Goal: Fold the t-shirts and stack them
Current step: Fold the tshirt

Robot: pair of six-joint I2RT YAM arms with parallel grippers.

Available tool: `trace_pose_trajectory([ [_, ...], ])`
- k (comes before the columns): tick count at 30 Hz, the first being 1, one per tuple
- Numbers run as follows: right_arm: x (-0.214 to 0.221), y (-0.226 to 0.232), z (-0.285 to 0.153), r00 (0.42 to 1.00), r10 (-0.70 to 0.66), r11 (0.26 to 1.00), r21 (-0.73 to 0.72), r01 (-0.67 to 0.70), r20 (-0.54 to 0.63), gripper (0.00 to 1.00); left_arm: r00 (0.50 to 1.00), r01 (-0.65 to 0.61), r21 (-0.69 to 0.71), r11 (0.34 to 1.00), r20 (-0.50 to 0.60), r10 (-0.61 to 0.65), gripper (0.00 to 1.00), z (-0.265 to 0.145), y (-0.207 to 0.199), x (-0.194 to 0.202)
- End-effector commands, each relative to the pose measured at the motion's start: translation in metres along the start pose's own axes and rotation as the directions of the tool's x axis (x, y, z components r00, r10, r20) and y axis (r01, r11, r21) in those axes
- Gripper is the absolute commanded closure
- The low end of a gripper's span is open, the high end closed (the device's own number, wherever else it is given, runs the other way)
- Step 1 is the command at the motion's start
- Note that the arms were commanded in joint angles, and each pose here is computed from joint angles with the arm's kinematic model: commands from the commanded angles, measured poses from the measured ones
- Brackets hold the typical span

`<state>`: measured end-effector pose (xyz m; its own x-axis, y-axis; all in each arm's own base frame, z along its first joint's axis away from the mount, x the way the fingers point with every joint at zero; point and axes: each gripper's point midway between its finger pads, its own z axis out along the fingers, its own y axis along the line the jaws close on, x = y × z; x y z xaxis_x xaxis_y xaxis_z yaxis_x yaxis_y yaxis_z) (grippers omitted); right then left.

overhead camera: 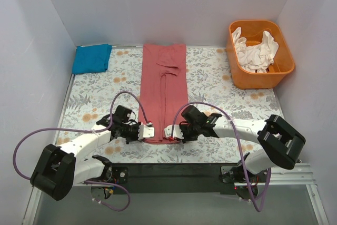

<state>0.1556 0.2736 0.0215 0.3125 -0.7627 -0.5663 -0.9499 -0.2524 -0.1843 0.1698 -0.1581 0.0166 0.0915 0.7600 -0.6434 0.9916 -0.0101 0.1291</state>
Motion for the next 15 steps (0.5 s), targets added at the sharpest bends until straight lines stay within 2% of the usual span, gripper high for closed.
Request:
trace_pose_trajectory([
  [1,0.020,0.027,-0.004,0.996,0.000,0.997,-0.071,-0.006,-0.084,0.99,0.997,0.013,0.085,0.996,-0.073,-0.007,1.00,-0.009,-0.025,0.012],
  [3,0.000,0.032,-0.012,0.999,-0.048,0.997,-0.069,0.046,-0.024,0.99,1.000,-0.012,0.111,0.994,-0.020,0.014,1.00,-0.017,-0.030,-0.004],
  [7,-0.031,0.056,-0.029,0.997,-0.045,0.990,-0.132,0.052,0.056,0.99,1.000,-0.011,0.193,0.981,0.026,0.006,1.00,-0.039,-0.052,-0.025],
  [9,-0.041,0.052,-0.034,0.996,-0.035,0.992,-0.118,0.044,0.078,0.99,0.999,0.018,0.184,0.983,0.040,-0.025,1.00,-0.043,-0.051,-0.033],
  [12,-0.043,0.029,-0.043,0.998,-0.016,0.999,-0.051,0.019,0.066,0.99,0.994,0.081,0.134,0.988,0.055,-0.089,1.00,-0.050,-0.031,-0.048],
  [15,-0.038,-0.003,-0.054,0.997,0.002,1.000,0.011,-0.002,0.071,0.99,0.990,0.107,0.064,0.992,0.083,-0.112,1.00,-0.060,0.009,-0.058],
])
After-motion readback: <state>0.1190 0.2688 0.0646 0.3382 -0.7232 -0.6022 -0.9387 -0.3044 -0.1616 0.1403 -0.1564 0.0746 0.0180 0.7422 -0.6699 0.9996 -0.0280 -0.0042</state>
